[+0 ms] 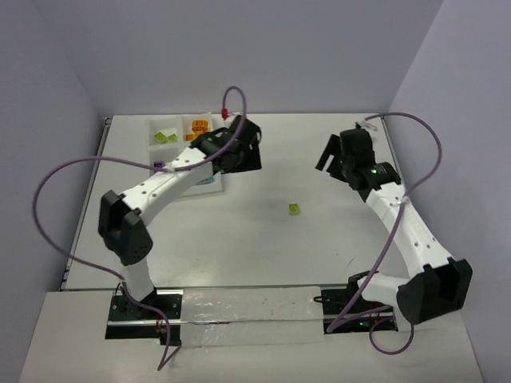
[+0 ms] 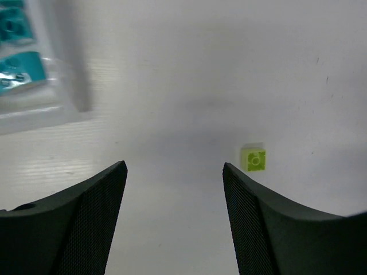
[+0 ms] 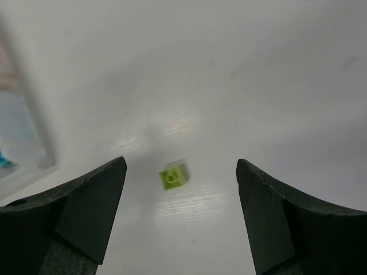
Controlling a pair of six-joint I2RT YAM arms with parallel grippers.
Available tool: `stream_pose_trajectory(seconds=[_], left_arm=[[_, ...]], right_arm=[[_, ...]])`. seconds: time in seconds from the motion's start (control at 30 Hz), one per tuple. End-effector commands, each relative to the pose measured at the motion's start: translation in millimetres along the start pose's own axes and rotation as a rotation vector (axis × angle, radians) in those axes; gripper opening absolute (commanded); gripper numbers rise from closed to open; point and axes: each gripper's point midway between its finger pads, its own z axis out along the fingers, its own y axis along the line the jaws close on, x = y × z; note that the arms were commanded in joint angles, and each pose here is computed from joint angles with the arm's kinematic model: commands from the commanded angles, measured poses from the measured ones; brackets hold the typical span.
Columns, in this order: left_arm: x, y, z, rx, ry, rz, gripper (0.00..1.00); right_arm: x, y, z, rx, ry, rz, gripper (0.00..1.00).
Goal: Sort the legos into containers by color
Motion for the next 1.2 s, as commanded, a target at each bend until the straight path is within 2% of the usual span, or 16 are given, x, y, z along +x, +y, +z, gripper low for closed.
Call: stream_pose_trajectory(seconds=[0.0, 0.07, 0.13, 0.4, 0.8, 0.93, 1.17], left_arm=[[32, -60, 15, 0.032, 0.045, 0.051, 0.76], [50, -80, 22, 0.052, 0.098, 0.09, 0.78], [74, -85, 41, 0.002, 0.153, 0.12, 0.78], [123, -112, 70, -0.005, 0.206, 0.11, 0.76], [149, -114, 100, -0.031, 0.237, 0.13, 0.73], [151, -117, 108, -0.03, 0.237, 0.148, 0.68], [145, -113, 109, -0.047, 0.205, 0.167, 0.42]], right_arm=[[-4, -43, -12, 0.087, -0.039, 0.075, 0.86], [-4, -53, -14, 0.092, -0.039, 0.087, 0.86], [-4, -56, -16, 0.087, -0.037, 0.081, 0.86], [1, -50, -20, 0.026, -0.024, 0.072, 0.86], [1, -40, -26, -0.037, -0.027, 0.061, 0.86], [0, -39, -26, -0.045, -0.028, 0.06, 0.86], [0, -38, -26, -0.052, -0.028, 0.057, 0.86]])
